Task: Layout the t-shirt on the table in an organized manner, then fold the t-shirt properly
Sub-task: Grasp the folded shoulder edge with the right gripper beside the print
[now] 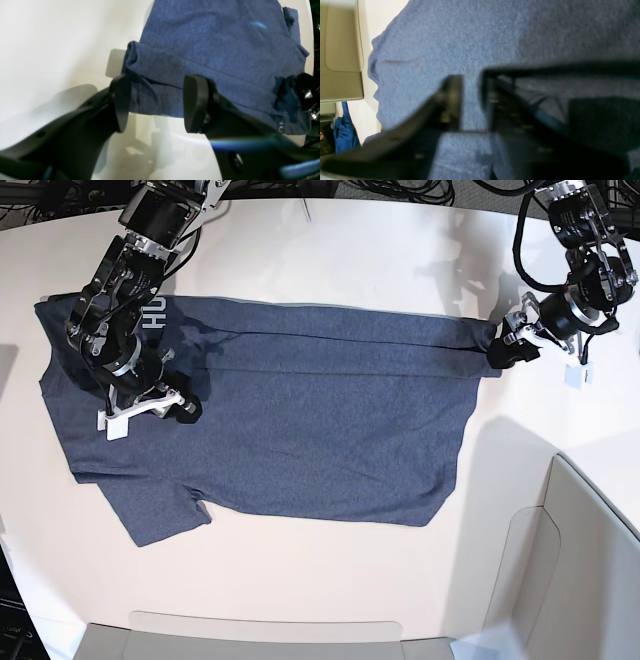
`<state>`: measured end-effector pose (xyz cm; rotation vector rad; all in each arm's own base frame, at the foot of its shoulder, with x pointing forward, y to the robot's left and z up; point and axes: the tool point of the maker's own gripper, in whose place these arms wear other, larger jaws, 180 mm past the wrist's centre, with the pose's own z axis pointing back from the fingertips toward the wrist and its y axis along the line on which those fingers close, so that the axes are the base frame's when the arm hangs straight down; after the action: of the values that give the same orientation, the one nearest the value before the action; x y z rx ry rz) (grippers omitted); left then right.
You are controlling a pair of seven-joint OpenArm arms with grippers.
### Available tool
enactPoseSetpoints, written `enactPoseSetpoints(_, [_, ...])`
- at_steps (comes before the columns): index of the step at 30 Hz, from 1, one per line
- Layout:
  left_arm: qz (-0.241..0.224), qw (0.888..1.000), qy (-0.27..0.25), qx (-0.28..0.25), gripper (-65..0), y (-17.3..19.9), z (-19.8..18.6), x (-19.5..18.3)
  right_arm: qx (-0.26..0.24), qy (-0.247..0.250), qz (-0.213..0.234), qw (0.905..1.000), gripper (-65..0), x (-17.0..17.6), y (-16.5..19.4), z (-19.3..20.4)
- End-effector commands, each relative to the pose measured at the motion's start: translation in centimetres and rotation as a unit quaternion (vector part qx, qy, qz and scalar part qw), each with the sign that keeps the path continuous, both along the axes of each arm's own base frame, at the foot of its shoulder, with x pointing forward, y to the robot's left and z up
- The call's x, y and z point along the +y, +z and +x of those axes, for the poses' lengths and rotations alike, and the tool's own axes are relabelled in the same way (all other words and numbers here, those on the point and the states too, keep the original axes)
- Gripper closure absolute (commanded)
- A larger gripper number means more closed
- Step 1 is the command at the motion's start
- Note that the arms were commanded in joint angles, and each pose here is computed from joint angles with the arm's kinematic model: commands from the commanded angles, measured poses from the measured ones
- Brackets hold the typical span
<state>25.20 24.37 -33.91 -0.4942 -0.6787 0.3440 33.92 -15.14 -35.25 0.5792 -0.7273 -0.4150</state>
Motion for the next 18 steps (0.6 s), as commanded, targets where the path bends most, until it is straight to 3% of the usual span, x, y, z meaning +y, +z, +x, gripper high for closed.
enactPoseSetpoints(1, [0.004, 1.0, -0.006, -0.013, -31.3, 0.8, 0.2, 0.1, -0.029, 0.001, -0.001, 0.9996, -28.3, -0.2, 1.6, 1.0])
enactPoseSetpoints(4, [0.004, 1.0, -0.006, -0.012, -31.3, 0.7, 0.1, 0.1, -0.034, 0.0, -0.002, 0.9994, -41.5, -0.4, 1.8, 1.1])
enactPoseSetpoints(7, [0.004, 1.0, -0.006, -0.012, -31.3, 0.7, 0.1, 0.1, -0.055, 0.002, 0.019, 0.9983, -48.7, -0.1, 2.9, 1.6])
enactPoseSetpoints(13, [0.003, 1.0, -0.007, -0.003, -31.3, 0.3, -0.5, 0.0, -0.098, -0.031, 0.081, 0.9914, -49.1, -2.0, 4.9, 1.6])
enactPoseSetpoints(18, [0.003, 1.0, -0.007, -0.001, -31.3, 0.2, -0.6, 0.0, -0.105, -0.07, 0.115, 0.9853, -49.0, -4.2, 4.5, -0.6])
